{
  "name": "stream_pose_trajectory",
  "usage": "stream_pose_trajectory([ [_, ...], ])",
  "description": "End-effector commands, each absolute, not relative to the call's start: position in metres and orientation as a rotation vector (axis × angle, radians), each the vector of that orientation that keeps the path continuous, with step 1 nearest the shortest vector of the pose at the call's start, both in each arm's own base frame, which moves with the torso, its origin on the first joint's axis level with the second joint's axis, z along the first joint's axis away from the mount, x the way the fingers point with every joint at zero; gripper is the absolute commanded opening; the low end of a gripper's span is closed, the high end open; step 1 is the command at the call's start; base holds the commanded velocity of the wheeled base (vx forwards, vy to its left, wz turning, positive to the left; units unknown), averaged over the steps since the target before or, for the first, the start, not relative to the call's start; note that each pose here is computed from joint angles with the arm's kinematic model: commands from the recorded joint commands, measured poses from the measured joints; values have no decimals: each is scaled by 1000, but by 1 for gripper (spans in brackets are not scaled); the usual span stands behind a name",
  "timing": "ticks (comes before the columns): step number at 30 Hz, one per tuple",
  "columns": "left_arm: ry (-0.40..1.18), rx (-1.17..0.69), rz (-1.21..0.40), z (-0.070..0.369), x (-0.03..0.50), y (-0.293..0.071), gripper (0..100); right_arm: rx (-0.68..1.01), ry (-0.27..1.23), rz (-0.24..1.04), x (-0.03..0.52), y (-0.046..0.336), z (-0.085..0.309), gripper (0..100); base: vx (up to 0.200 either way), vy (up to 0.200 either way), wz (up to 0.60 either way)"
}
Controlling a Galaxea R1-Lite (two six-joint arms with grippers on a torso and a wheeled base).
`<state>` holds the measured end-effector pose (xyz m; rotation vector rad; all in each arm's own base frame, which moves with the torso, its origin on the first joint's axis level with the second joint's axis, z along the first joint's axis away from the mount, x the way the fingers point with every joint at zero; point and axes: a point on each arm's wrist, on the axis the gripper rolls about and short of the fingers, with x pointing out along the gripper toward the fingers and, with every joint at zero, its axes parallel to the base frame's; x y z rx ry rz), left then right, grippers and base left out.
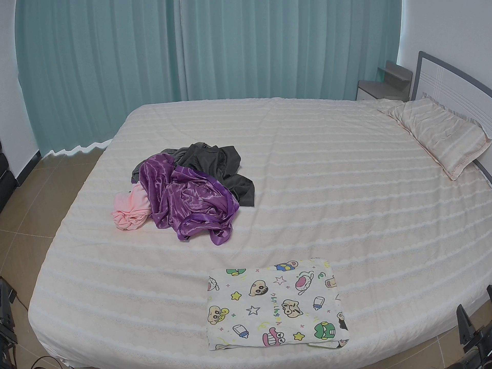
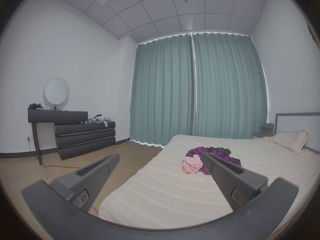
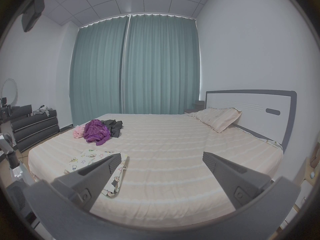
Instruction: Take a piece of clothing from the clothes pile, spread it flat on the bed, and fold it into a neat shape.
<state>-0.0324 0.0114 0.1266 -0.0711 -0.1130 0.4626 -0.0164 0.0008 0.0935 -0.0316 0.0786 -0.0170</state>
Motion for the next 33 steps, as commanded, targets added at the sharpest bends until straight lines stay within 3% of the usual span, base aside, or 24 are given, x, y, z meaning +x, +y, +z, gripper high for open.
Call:
stream_pose_trajectory([
  [1, -71, -35, 456, 88, -28, 10, 100, -42, 28, -32, -22, 0, 82, 100, 0, 0, 0],
  [4, -79, -39, 376, 83, -25, 9, 100, -35, -14, 35, -25, 1, 82, 100, 0, 0, 0],
  [9, -74, -37, 264, 83, -24, 6, 100, -32, -16, 38, -25, 1, 82, 100, 0, 0, 0],
  [11, -71, -44, 111, 83, -23, 3, 100, -35, -10, 55, -25, 1, 81, 100, 0, 0, 0],
  [17, -3, -8, 54, 76, -23, 1, 100, -34, -17, 115, -25, 2, 82, 100, 0, 0, 0],
  [21, -5, -5, 51, 76, -23, 1, 100, -26, -9, 0, -25, 0, 81, 100, 0, 0, 0],
  [22, -5, -3, 49, 76, -23, 1, 100, -28, -10, -160, -26, -4, 83, 100, 0, 0, 0],
  [25, -5, -3, 49, 76, -23, 1, 100, -54, -11, -267, -26, -6, 83, 100, 0, 0, 0],
  [30, -6, -8, 54, 76, -23, 1, 100, -12, 9, 22, -22, 0, 77, 100, 0, 0, 0],
  [33, -5, -6, 54, 76, -23, 1, 100, -34, 11, 8, -23, 0, 76, 100, 0, 0, 0],
])
